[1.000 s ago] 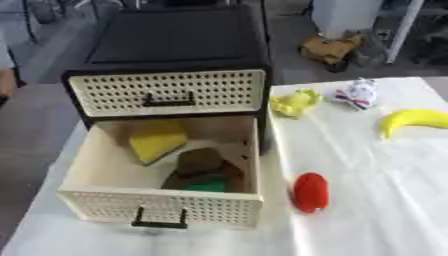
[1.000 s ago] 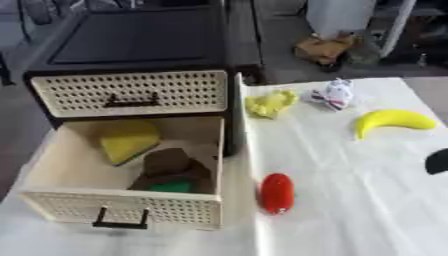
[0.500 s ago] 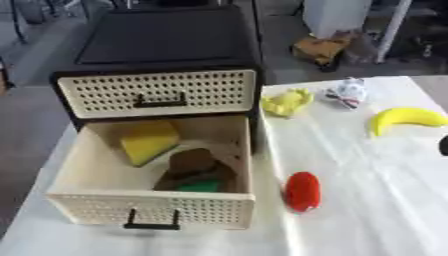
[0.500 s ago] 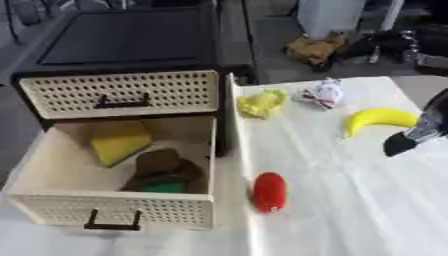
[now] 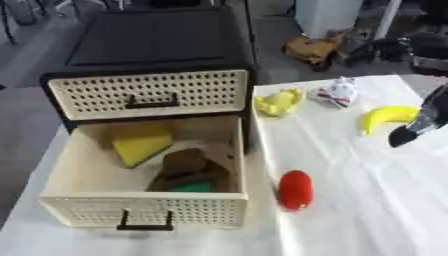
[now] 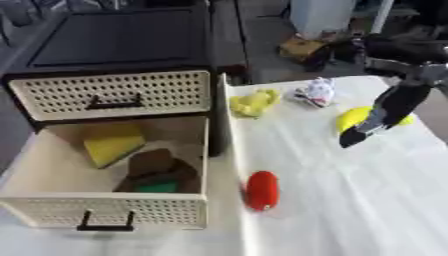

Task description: Pick up objects from table and place into drawer.

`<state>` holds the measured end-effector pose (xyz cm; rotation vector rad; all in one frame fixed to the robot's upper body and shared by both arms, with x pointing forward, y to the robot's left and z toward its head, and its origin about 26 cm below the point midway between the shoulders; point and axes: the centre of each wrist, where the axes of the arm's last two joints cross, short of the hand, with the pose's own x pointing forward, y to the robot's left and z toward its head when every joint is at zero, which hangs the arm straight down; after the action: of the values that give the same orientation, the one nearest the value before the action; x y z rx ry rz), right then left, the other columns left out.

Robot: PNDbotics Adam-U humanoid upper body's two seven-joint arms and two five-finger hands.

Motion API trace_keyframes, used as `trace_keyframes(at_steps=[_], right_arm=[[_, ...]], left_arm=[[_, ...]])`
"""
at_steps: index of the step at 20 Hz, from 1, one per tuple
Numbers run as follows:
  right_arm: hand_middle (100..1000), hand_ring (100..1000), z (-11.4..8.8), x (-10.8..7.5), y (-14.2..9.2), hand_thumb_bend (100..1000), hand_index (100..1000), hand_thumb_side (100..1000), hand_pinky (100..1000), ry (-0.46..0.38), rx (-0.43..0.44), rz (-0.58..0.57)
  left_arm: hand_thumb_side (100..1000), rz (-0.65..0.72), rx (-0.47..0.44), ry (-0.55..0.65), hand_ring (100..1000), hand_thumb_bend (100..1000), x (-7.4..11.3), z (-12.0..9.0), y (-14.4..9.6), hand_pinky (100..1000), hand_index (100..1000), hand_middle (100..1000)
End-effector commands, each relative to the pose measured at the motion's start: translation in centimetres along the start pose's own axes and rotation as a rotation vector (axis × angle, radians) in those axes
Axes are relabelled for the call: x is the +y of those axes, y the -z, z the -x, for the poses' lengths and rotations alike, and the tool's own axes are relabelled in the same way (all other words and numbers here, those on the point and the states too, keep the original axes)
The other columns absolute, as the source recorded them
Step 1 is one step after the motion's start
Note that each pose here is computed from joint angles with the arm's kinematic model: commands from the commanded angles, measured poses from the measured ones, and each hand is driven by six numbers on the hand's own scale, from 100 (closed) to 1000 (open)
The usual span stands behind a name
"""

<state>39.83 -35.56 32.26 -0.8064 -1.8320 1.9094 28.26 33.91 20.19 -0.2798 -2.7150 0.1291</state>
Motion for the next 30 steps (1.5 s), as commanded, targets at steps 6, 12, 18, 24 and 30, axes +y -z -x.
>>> trace_keyframes(at_steps=[6,12,18,24,30], right_arm=[[707,873,-0.3,2.6,1.2,902,866,726,757,-0.03,0.033,-0.04],[703,883,-1.1,5.3,2.6,875,880,695,760,0.025,0.002,-0.081],[735,902,-1.4,7.0,3.6,902,934,677,772,0.103,0.019,-0.112],[727,916,-2.2,8.1,4.2,945,951,645,782,0.122,0.064,-0.086],[714,925,-2.4,10.1,3.7,1000,949,599,782,0.171,0.105,-0.074]], left_arm=[[615,0.018,-0.003,-0.001,100,100,-0.2,-0.3,0.5,100,930,100],[619,0.02,0.011,-0.005,100,100,-0.4,-0.2,0.5,100,923,100],[620,0.011,0.022,-0.004,100,100,-0.5,-0.1,0.4,100,922,100],[620,0.009,0.024,-0.003,100,100,-0.6,0.0,0.4,100,918,100],[620,0.005,0.027,0.0,100,100,-0.7,0.0,0.4,100,914,100]])
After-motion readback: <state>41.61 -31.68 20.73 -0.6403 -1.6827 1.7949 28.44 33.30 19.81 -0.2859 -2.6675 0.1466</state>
